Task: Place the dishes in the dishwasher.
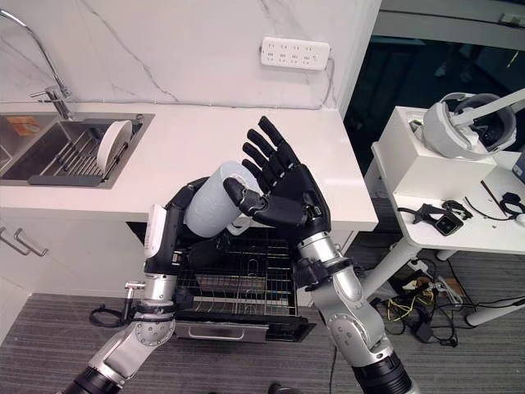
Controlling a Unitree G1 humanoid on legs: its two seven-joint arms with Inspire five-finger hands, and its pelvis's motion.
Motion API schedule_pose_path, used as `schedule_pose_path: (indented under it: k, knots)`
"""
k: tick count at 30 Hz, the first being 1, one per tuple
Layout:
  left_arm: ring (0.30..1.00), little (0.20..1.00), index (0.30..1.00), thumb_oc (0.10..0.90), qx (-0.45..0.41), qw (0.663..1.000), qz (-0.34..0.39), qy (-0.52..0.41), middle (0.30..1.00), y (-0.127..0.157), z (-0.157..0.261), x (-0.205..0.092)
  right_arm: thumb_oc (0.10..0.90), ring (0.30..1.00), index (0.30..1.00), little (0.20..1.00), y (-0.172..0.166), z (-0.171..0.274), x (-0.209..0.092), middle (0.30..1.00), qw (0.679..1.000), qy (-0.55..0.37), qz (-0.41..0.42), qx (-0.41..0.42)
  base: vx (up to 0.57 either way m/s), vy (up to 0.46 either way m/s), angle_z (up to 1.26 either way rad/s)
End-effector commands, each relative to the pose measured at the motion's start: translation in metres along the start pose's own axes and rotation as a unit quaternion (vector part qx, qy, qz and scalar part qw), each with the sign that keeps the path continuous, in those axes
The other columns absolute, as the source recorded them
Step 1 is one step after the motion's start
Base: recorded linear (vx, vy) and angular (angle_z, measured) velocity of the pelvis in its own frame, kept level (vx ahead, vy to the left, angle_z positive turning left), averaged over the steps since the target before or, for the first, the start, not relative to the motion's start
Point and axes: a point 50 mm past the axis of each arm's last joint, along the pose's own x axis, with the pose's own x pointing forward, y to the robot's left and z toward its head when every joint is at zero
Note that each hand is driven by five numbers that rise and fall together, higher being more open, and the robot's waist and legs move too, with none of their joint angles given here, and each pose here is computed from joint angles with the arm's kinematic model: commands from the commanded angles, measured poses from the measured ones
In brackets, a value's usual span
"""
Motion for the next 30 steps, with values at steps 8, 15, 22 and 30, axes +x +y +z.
schedule_pose_path:
  k: [8,15,22,30]
  knots:
    - [0.3,0.3,0.3,0.4,-0.055,0.99,0.061,-0.117,0.3,0.02,0.036,0.03,0.8,0.9,0.9,0.9,0.033,0.04,0.019,0.9,0.989,-0.109,0.1,-0.008,0.0,0.0,0.0]
    - [0.3,0.3,0.3,0.4,-0.057,0.989,0.059,-0.12,0.3,0.02,0.037,0.031,0.8,0.9,0.9,0.9,0.035,0.036,0.018,0.9,0.99,-0.094,0.105,-0.012,0.0,0.0,0.0]
    - [0.3,0.3,0.3,0.4,-0.058,0.989,0.055,-0.121,0.3,0.019,0.038,0.031,0.8,0.9,0.9,0.9,0.036,0.032,0.018,0.9,0.991,-0.085,0.107,-0.01,0.0,0.0,0.0]
    - [0.3,0.3,0.3,0.4,-0.057,0.989,0.048,-0.126,0.3,0.017,0.04,0.03,0.4,0.3,0.3,0.3,0.036,0.03,0.019,0.3,0.992,-0.083,0.093,-0.025,0.0,0.0,0.0]
